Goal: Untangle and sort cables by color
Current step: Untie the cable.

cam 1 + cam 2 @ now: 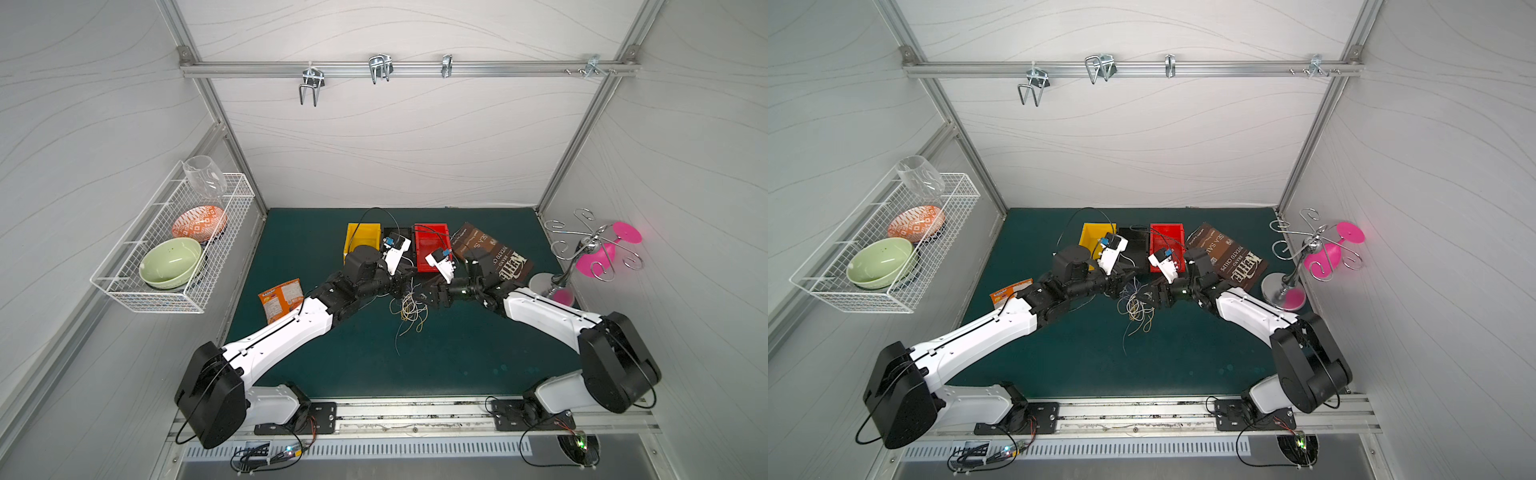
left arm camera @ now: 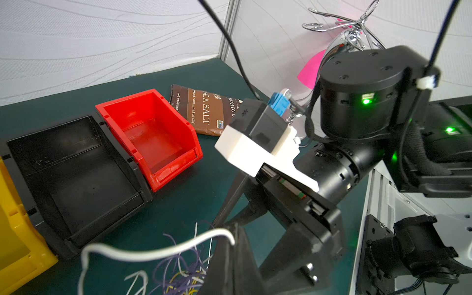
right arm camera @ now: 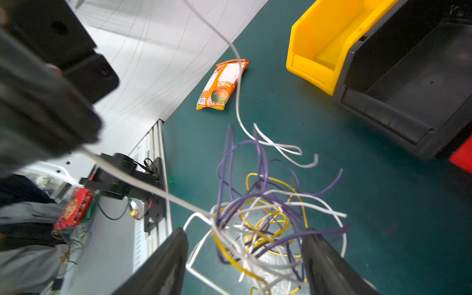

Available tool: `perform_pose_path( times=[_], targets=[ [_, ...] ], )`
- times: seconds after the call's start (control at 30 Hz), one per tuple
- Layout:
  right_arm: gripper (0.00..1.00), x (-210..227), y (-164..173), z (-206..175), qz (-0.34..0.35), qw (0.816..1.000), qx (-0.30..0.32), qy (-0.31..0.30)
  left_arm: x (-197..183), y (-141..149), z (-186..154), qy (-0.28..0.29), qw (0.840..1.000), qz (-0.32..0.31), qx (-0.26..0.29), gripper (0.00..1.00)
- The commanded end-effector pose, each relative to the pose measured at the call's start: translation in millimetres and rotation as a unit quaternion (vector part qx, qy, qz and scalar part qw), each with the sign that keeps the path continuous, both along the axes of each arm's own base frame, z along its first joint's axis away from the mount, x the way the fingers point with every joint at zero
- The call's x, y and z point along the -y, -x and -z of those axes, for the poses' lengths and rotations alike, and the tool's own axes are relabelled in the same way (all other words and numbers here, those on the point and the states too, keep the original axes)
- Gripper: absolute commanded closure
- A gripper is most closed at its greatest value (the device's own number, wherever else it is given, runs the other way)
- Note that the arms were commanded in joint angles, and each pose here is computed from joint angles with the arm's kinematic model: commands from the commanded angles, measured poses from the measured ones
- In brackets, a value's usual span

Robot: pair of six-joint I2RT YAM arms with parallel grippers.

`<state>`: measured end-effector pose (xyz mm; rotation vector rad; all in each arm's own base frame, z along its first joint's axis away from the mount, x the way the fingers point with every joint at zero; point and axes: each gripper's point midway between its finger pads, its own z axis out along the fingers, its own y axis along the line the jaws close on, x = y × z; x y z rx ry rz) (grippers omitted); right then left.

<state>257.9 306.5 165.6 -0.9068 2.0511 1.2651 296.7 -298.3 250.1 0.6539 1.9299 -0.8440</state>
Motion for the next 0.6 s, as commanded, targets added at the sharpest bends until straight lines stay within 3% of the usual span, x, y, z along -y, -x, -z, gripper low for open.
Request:
perform_pose_path(
  times=[0.0, 0.17, 0.33, 0.57],
  targets=[
    [0.37, -5.4, 0.2, -2.2, -0.013, 1.0, 0.005, -0.014, -1.6, -4.2, -39.1, 0.035, 0.999, -0.008, 0.041, 1.0],
    [0.63, -3.9, 4.5, 5.4, -0.015, 1.0, -0.006, -0.009, -4.5, -4.9, -45.1, 0.04, 0.998, -0.014, 0.044, 1.0],
    [1.0, 0.3, 4.8, 9.5, -0.001, 1.0, -0.008, -0.001, -8.1, -8.2, -52.7, 0.049, 0.998, -0.025, 0.044, 1.0],
    [1.0, 19.9, -1.0, 28.9, 0.036, 0.999, -0.015, 0.038, -39.4, -23.9, -85.6, 0.051, 0.994, -0.076, 0.063, 1.0]
  ],
)
